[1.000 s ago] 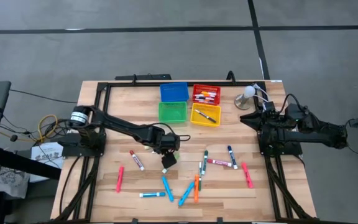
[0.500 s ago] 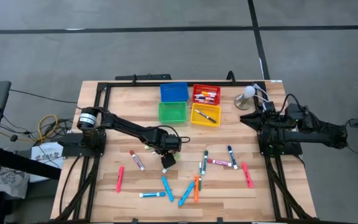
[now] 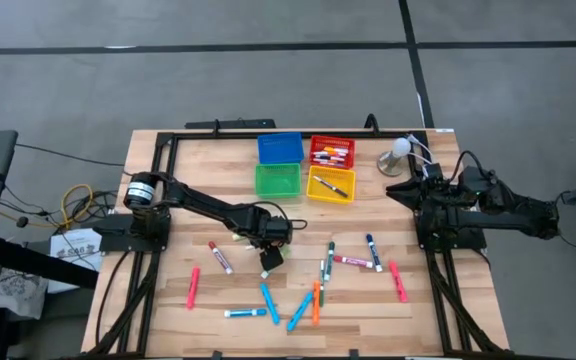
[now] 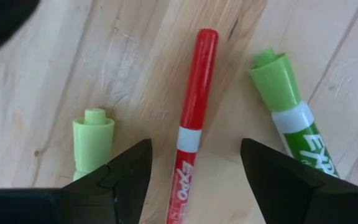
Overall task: Pick & Place Markers
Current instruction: Put the red marker into the yellow bin
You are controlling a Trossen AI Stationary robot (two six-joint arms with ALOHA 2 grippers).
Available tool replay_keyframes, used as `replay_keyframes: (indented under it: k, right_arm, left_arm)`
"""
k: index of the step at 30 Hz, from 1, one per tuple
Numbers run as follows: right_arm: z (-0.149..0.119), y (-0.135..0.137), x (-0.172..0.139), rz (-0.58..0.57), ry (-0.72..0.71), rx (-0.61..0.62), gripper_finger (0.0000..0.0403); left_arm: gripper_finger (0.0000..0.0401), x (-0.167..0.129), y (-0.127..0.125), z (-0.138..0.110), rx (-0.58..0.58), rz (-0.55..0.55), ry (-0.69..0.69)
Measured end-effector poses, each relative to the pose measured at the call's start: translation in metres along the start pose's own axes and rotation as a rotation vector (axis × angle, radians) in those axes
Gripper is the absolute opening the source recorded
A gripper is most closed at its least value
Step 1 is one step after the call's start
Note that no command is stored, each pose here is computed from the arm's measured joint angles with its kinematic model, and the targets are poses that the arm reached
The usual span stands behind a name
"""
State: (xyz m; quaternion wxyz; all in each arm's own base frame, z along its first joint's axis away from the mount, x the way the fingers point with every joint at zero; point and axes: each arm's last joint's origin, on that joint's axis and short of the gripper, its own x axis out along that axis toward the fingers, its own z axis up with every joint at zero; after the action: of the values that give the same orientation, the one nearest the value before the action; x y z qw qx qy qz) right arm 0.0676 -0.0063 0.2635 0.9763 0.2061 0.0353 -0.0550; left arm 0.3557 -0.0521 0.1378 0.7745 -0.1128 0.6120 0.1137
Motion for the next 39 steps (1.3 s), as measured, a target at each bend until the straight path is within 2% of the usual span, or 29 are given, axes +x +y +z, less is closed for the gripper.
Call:
replay_keyframes:
  k: [30,34,39]
  right_arm:
    - [0.0000,0.0000,0.0000,0.000,0.000,0.000,0.0075]
    - [0.0000,0.0000,0.0000,0.000,0.000,0.000,0.0075]
    - [0.0000,0.0000,0.0000,0.000,0.000,0.000,0.0075]
  left_arm:
    - [0.0245,-0.0001,-0.0006,0.0004,-0.005,0.032,-0.024]
    - [0.0229,0.0000,-0.0007,0.0006,-0.006,0.031,-0.025]
    - [0.0184,0.0001,-0.0009,0.0010,-0.015,0.029,-0.030]
